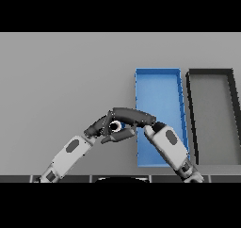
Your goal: Pick up the blue pipe and place it into the blue bin.
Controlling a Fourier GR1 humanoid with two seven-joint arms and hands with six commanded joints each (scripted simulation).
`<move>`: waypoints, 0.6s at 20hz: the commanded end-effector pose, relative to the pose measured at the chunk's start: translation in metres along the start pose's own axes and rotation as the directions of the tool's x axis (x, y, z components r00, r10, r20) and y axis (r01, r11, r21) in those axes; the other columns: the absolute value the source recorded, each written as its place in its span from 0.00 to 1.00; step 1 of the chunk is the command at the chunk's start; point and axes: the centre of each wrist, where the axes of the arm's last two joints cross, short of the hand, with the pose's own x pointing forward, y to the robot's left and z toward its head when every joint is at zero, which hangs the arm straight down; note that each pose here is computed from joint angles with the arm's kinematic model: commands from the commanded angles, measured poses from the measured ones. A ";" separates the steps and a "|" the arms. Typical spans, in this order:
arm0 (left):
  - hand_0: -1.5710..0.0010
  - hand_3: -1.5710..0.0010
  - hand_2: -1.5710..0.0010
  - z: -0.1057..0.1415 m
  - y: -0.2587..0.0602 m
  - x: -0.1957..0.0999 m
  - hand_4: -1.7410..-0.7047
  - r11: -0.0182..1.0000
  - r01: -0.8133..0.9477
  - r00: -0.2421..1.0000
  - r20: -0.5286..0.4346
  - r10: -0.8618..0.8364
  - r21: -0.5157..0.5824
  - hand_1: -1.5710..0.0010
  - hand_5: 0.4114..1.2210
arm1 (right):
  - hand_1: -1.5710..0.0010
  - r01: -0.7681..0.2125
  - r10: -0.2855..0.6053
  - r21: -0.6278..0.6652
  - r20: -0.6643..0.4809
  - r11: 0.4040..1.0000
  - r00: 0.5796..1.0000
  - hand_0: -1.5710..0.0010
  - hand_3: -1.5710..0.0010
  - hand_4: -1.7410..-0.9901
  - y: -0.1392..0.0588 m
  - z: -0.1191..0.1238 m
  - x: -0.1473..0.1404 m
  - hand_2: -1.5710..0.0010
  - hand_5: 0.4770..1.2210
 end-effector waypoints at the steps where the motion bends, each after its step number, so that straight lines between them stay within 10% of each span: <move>1: 0.09 0.66 0.14 0.000 0.001 -0.001 0.10 1.000 0.007 1.000 -0.019 -0.007 -0.012 0.22 1.00 | 0.02 0.015 -0.015 -0.001 0.002 1.000 1.000 0.02 0.03 0.35 -0.001 0.000 0.000 0.02 0.93; 7: 0.68 0.89 0.73 0.002 0.006 0.001 0.61 0.991 0.059 0.994 -0.084 -0.070 -0.124 0.74 0.95 | 0.01 -0.006 0.006 -0.004 -0.006 1.000 1.000 0.01 0.01 0.34 0.003 0.003 0.005 0.01 0.98; 12: 0.90 0.96 0.91 0.007 0.011 -0.003 0.83 0.991 0.099 0.983 -0.147 -0.111 -0.085 0.91 0.53 | 0.00 0.016 -0.015 -0.014 0.054 1.000 0.998 0.00 0.00 0.34 0.006 0.004 0.006 0.00 0.99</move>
